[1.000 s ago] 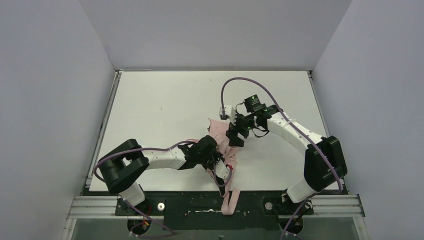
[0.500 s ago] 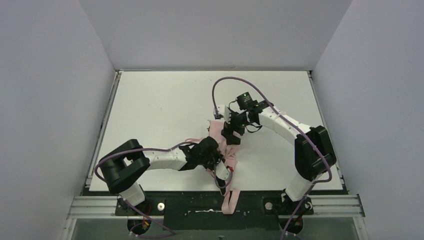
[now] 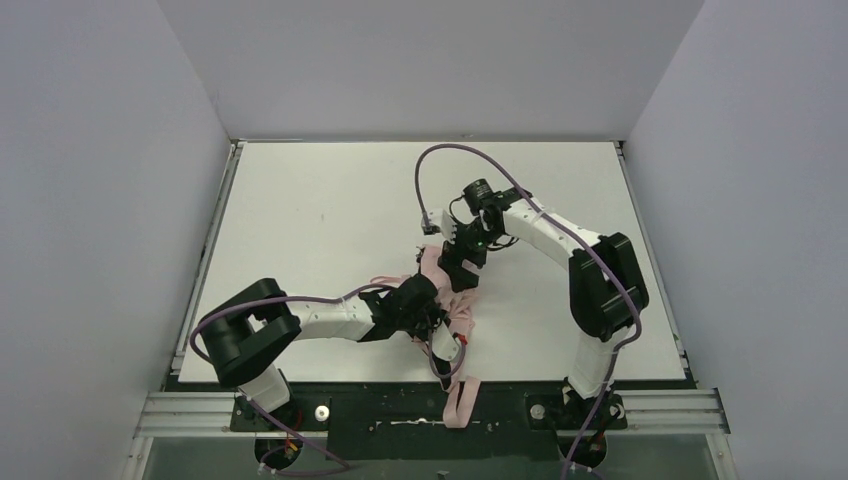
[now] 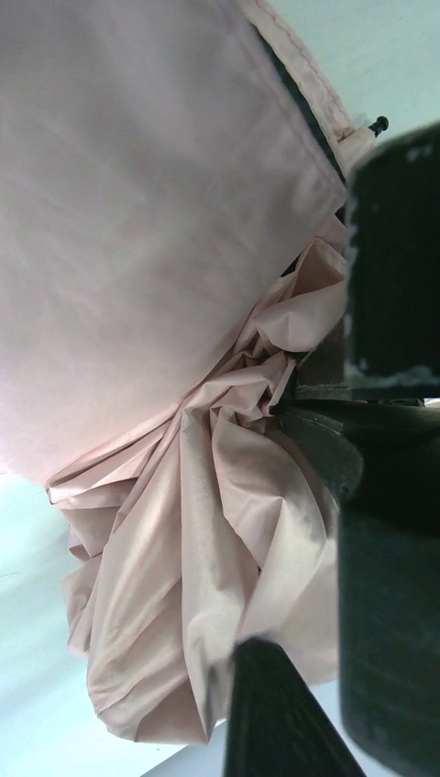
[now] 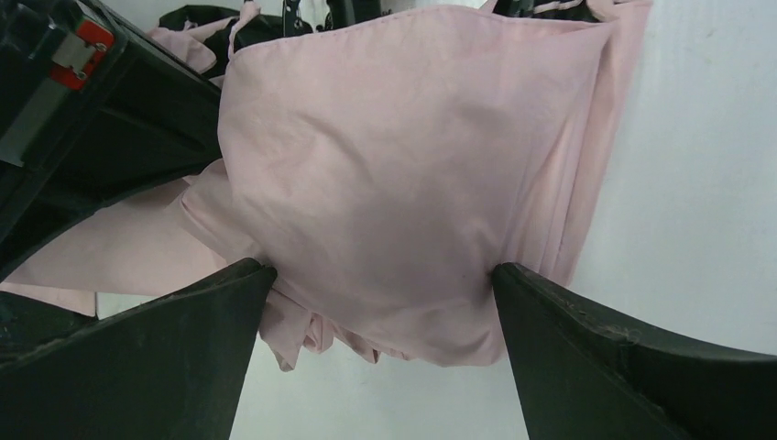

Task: Put away the umbrella

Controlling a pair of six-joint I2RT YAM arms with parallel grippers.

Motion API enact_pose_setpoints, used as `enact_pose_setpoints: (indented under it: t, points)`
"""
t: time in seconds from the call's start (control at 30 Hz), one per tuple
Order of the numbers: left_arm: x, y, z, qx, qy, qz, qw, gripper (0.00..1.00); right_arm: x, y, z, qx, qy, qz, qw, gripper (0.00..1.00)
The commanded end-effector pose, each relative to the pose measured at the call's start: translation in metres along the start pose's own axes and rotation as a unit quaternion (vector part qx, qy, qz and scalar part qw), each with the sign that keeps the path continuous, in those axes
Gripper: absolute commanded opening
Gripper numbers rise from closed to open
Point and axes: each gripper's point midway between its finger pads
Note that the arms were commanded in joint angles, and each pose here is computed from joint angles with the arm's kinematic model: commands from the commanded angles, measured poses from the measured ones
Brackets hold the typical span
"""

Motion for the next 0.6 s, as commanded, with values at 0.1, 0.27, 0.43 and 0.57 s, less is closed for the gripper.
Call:
enact_pose_setpoints:
  t: [0.1, 0.27, 0.43, 0.57]
  points:
    - [0.011, -0.004, -0.033, 0.053, 0.013, 0.022, 0.998, 0.0, 0.022, -0.011, 0.017, -0.021, -0.005, 0.053, 0.998, 1.0]
    - [0.011, -0.003, -0.029, 0.047, 0.024, 0.027, 0.998, 0.0, 0.041, -0.027, 0.025, -0.029, -0.008, 0.088, 0.996, 0.95]
    - [0.007, 0.0, -0.02, 0.032, 0.04, 0.017, 0.999, 0.0, 0.065, -0.043, 0.024, -0.036, -0.026, 0.136, 0.99, 0.8]
    - [0.003, 0.009, -0.006, 0.003, 0.062, 0.012, 0.998, 0.08, 0.073, -0.053, 0.018, -0.021, -0.03, 0.145, 0.989, 0.73]
Point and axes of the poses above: each gripper's point midway between its finger pads, its own y axis back along the fingers, its own z axis along the line the jaws close on, x = y × z, and after that the axes turned 13 degrees about -y, right-handed
